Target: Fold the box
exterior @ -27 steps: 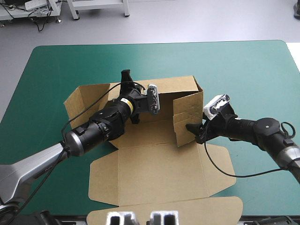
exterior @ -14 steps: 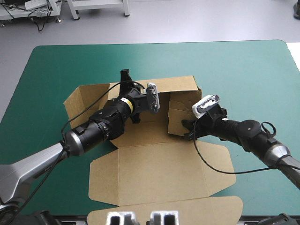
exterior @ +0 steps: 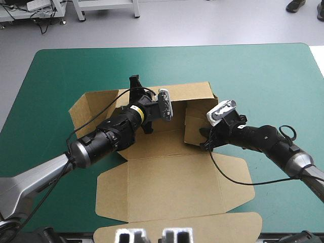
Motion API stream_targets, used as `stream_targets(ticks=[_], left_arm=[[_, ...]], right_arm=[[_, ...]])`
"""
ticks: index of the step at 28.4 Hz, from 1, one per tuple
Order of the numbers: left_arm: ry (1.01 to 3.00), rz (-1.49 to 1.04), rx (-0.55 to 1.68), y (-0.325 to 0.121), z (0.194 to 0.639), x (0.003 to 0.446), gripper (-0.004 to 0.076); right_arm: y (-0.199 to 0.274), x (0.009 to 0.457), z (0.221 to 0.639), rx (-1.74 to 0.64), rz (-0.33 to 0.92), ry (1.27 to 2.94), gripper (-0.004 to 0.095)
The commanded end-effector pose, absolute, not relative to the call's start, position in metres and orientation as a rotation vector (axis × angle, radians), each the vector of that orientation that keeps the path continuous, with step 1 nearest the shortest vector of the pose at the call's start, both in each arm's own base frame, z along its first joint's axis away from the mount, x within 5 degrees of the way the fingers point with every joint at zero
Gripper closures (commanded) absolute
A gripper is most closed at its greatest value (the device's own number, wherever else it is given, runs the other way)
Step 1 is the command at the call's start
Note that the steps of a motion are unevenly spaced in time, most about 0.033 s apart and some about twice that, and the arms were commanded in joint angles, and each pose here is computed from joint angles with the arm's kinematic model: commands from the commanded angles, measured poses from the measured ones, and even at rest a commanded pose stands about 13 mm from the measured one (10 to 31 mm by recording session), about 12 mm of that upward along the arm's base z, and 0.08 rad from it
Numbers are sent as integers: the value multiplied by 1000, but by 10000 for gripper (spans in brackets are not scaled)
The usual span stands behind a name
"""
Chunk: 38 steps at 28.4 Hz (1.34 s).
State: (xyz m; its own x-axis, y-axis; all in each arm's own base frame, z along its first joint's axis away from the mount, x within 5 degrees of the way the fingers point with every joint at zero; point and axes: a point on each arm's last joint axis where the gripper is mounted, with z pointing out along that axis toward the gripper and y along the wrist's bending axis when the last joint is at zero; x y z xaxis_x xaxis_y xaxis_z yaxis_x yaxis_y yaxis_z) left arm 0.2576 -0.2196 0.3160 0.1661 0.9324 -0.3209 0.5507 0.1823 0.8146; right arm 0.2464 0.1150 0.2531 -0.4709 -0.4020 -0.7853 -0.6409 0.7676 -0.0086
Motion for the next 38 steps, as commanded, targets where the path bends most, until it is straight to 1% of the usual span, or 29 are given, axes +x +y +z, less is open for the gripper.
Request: stream_targets(ticks=[1,2,3,5,6,16,20,26,31,33,35,36,37,38], left_arm=[[1440,393,1426,-228,335,250,479],[1439,391,1421,-227,336,250,442],[1434,388,1416,-226,338,249,387],[1425,375,1399,-224,344,246,328],[1418,365,1386,-223,347,244,316],[1400,351,1361,-219,358,238,315],[1361,324,1353,-221,367,228,316],[1347,343,1364,-221,368,226,321],[1327,327,1335,-216,378,220,386],[1280,282,1314,-215,390,208,419],[1220,210,1280,-213,406,192,470],[1179,128,1238,-208,421,175,552],[1178,96,1214,-206,427,170,607],[1210,69,1172,-196,437,163,726]], right_arm=[[114,248,271,-813,304,2081,927],[114,248,271,-808,301,2088,928],[113,248,270,-804,298,2093,928],[113,248,270,-811,295,2098,928],[113,248,270,-812,296,2099,928],[113,247,269,-803,305,2117,928],[111,247,268,-820,276,2118,928],[111,245,271,-826,279,2113,928],[109,243,275,-787,279,2120,928],[107,242,275,-782,256,2129,928],[105,242,274,-775,232,2145,928],[103,243,273,-754,217,2163,928],[103,243,273,-750,212,2167,928],[102,242,272,-753,203,2176,928]])
